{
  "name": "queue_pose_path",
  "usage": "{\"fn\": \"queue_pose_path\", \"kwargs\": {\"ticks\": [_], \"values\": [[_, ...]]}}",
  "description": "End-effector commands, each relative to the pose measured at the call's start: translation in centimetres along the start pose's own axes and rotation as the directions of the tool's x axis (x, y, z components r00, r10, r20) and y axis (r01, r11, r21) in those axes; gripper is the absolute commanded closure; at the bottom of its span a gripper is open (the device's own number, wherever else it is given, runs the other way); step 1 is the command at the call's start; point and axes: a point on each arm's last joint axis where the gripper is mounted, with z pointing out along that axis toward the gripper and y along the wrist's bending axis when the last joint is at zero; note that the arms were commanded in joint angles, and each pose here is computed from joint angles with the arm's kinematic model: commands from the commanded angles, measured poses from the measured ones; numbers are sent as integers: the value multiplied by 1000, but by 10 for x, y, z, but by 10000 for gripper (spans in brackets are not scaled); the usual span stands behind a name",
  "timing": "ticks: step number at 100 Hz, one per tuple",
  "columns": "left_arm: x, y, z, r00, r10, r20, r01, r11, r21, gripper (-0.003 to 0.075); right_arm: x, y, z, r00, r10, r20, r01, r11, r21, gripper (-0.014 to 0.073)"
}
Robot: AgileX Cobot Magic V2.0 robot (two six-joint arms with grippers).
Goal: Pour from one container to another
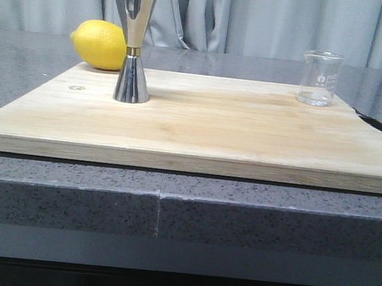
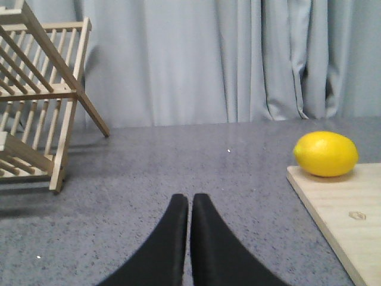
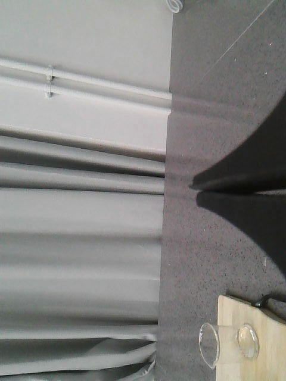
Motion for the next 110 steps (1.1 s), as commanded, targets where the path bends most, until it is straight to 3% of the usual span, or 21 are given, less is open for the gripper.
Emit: {"fn": "queue_pose_path", "kwargs": {"ticks": [1,18,53,110], "values": [[-4,1,-1,999,-24,-27,24,1000,-11,739,-14,-1,-1,996,-17,89,17,1000,6,664],[5,5,-9,998,-51,-28,49,997,-58,739,-14,-1,-1,996,-17,89,17,1000,6,664],[29,4,-15,960,-36,279,55,997,-60,739,-14,-1,-1,996,-17,87,17,1000,6,664],[35,3,-13,978,9,206,4,998,-61,739,-14,-1,-1,996,-17,87,17,1000,6,664]]}}
